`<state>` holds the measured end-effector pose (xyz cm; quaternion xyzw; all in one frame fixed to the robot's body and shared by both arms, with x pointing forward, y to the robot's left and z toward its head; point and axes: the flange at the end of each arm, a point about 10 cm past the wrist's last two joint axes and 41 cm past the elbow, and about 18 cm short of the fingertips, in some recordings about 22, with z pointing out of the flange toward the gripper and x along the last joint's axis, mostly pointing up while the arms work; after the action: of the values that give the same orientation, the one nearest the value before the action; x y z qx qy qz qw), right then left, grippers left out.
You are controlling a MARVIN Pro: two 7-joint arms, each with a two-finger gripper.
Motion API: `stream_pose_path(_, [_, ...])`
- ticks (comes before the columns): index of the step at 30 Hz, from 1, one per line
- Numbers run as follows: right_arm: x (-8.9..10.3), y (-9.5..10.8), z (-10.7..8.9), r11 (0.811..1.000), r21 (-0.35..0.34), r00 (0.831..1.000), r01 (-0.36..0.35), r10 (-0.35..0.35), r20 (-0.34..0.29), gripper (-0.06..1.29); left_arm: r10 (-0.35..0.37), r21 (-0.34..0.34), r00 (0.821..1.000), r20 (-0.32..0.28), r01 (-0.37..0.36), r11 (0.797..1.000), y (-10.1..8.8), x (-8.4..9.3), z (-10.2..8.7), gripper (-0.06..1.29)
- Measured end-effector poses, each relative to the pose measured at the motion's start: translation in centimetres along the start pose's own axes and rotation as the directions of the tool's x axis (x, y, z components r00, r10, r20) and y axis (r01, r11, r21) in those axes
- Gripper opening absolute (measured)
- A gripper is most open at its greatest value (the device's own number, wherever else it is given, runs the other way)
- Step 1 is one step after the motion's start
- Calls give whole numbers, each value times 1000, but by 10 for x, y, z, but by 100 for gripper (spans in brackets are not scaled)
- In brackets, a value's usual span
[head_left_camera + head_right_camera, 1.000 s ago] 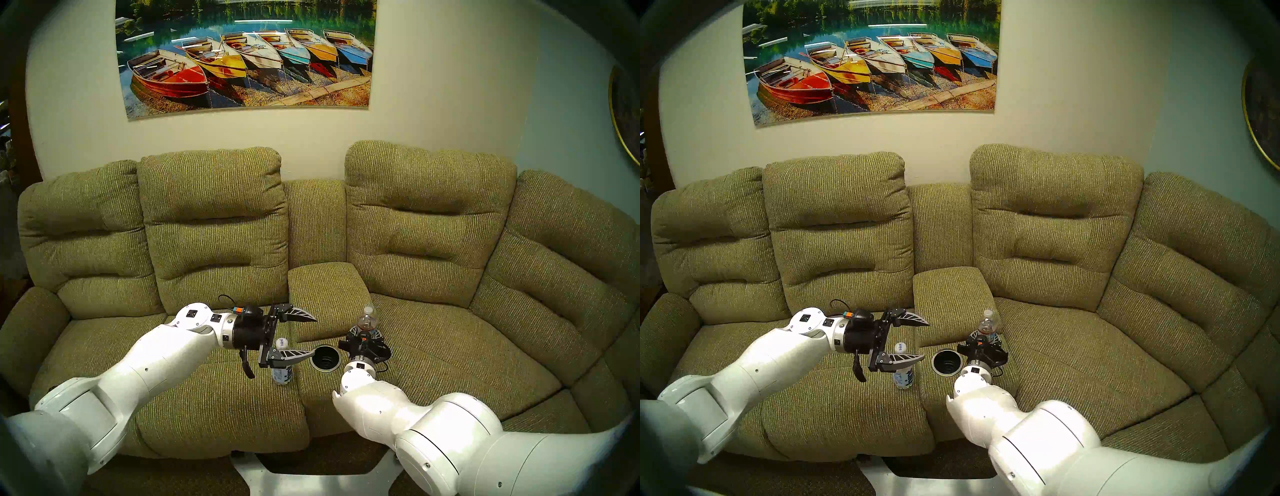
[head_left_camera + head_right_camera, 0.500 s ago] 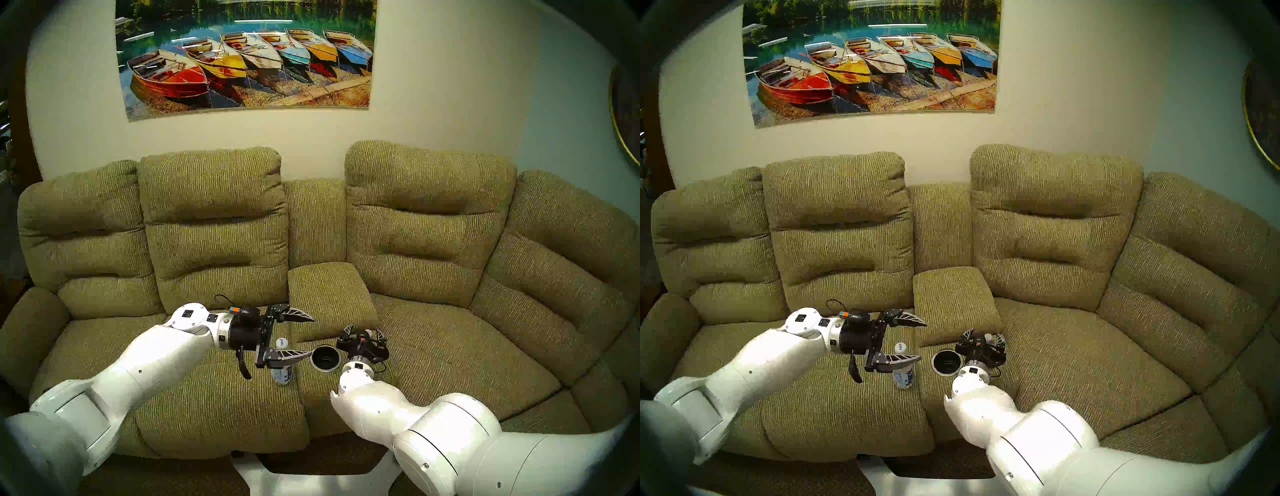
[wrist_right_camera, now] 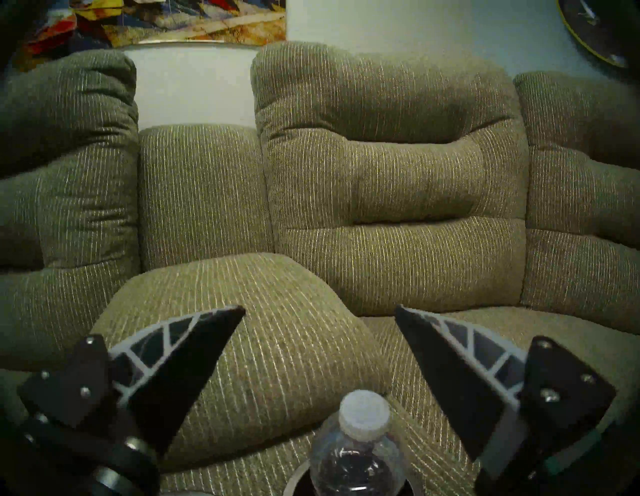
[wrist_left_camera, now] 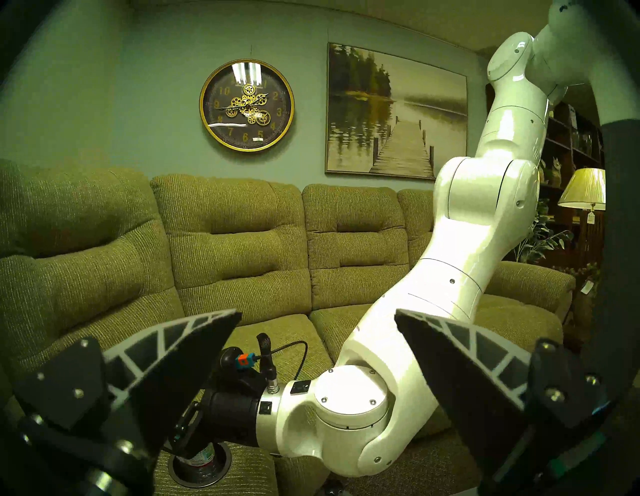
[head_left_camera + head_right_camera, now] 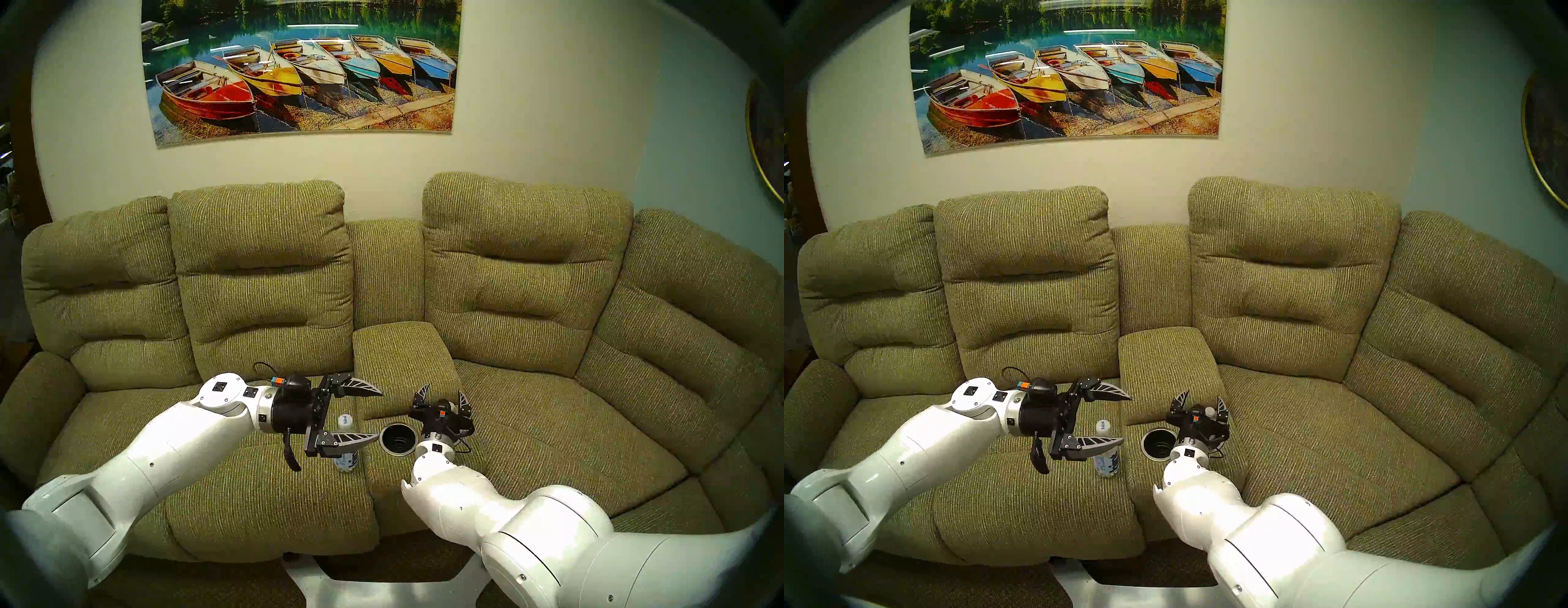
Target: Put bottles into cup holders
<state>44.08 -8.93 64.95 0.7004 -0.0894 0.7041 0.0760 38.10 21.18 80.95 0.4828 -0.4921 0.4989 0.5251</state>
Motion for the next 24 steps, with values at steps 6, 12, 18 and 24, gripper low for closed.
stream_pose_path(6, [-1, 14, -4, 1000, 10, 997, -1, 2, -79, 119, -33, 0, 999, 10, 33, 999, 14, -3, -4, 123])
stream_pose_path(12, [-12, 43, -11, 999, 10, 994, 42, -41, -103, 119, -53, 9, 998, 24, 53, 999, 24, -4, -11, 123])
stream_pose_path(18, [-28, 64, -24, 996, 20, 992, 92, -90, -92, 119, -75, 24, 996, 46, 74, 997, 32, -7, -19, 123])
stream_pose_path(24, [-39, 79, -36, 991, 34, 988, 130, -127, -83, 119, -105, 44, 992, 66, 102, 994, 40, -13, -26, 123])
